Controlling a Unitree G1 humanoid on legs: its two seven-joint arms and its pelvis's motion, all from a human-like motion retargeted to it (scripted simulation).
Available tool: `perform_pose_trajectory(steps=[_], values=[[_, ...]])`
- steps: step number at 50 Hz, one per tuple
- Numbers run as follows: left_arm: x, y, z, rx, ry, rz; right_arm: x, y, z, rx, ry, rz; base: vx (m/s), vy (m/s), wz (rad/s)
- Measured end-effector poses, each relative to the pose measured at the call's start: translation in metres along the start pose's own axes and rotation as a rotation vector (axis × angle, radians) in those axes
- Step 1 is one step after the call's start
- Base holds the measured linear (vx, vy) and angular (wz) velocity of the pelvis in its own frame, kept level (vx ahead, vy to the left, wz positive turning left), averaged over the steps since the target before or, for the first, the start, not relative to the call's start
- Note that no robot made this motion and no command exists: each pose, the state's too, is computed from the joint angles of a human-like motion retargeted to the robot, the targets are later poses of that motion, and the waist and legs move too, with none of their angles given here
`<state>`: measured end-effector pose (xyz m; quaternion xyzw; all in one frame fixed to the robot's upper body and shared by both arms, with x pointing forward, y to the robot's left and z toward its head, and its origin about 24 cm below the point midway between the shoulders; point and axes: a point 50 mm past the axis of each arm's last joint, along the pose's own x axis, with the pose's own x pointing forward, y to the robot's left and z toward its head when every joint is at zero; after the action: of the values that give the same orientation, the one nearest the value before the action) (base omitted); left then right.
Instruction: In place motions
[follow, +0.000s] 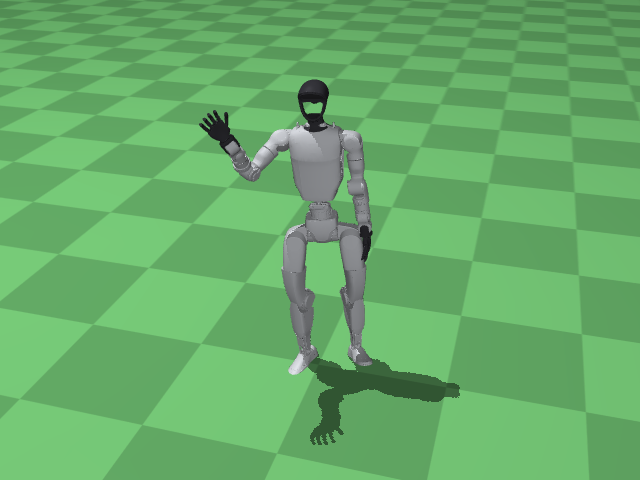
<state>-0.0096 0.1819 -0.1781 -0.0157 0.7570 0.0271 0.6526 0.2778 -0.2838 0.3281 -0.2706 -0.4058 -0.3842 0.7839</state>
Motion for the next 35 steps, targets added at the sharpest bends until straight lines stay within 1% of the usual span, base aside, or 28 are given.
perform_pose_trajectory(steps=[5, 8, 11, 17, 23, 28, 30, 32, 35], values=[[0.001, -0.001, -0.008, -0.003, 0.022, -0.002, -0.014, 0.013, -0.044, 0.151, 0.301, 0.051, 0.00, 0.00, 0.00], [0.001, -0.001, -0.013, 0.000, 0.036, -0.003, -0.016, 0.017, -0.043, 0.214, 0.308, 0.066, 0.00, 0.00, 0.00], [0.001, 0.000, -0.016, 0.006, 0.048, -0.003, -0.012, 0.016, -0.025, 0.208, 0.191, 0.060, 0.00, 0.00, 0.00], [0.001, 0.002, -0.014, 0.015, 0.047, 0.002, -0.002, 0.006, 0.027, 0.076, -0.146, 0.032, 0.00, 0.00, 0.00], [0.000, 0.004, -0.003, 0.017, 0.008, 0.009, -0.005, -0.002, 0.086, -0.001, -0.551, 0.048, 0.00, 0.00, 0.00], [-0.001, 0.002, 0.008, 0.017, -0.024, 0.005, -0.016, -0.011, 0.122, -0.211, -0.885, 0.026, 0.00, 0.00, 0.00], [-0.001, 0.000, 0.010, 0.016, -0.033, 0.002, -0.017, -0.015, 0.125, -0.294, -0.931, -0.005, 0.00, 0.00, 0.00], [-0.001, -0.002, 0.013, 0.015, -0.042, -0.004, -0.015, -0.017, 0.120, -0.333, -0.898, -0.029, 0.00, 0.00, 0.00], [-0.001, -0.005, 0.014, 0.015, -0.049, -0.011, -0.009, -0.018, 0.098, -0.296, -0.755, -0.017, 0.00, 0.00, 0.00]])
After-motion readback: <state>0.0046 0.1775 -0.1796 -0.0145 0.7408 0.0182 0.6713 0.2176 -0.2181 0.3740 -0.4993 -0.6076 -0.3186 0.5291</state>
